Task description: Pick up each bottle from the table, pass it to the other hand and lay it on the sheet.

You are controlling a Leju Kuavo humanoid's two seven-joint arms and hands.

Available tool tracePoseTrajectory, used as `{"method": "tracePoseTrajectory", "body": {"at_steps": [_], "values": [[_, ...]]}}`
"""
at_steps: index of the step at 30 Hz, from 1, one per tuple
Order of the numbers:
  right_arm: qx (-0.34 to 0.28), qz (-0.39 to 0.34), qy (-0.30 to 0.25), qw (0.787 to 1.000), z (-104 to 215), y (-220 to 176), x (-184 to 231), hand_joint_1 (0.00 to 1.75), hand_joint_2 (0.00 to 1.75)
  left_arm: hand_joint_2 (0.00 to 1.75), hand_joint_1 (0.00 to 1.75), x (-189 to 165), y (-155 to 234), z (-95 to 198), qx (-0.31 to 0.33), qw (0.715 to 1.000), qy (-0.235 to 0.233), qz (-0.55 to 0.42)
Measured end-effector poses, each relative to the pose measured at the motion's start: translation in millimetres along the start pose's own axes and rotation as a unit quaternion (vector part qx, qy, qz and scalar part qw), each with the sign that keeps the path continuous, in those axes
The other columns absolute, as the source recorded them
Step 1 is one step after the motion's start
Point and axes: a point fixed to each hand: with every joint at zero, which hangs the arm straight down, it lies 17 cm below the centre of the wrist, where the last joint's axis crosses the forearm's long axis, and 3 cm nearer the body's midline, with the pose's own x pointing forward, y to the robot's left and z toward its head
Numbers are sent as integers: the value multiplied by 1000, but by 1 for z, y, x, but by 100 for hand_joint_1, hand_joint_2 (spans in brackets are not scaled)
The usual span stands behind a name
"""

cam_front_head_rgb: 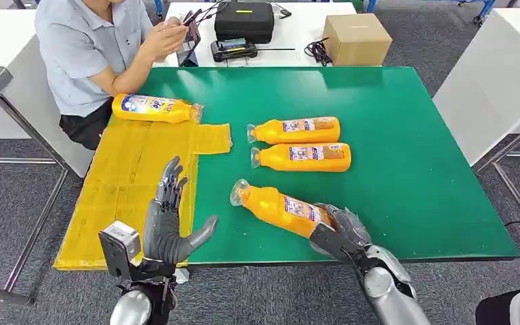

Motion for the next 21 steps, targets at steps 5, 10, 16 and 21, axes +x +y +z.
{"method": "tracePoseTrajectory", "body": {"at_steps": [5, 10, 16, 21], "values": [[-21, -21, -44, 999, -6, -7, 34, 175, 175, 175, 0, -31, 5, 6, 5, 997, 49, 54], [-30, -73, -93, 992, -12, -12, 66, 175, 175, 175, 0, -65, -24, 19, -68, 989, 91, 91], [-24, -125, -134, 983, -20, -11, 92, 175, 175, 175, 0, -77, -56, 28, -139, 982, 75, 104], [0, -151, -145, 978, -23, 2, 101, 175, 175, 175, 0, -68, -66, 21, -157, 986, 21, 55]]}}
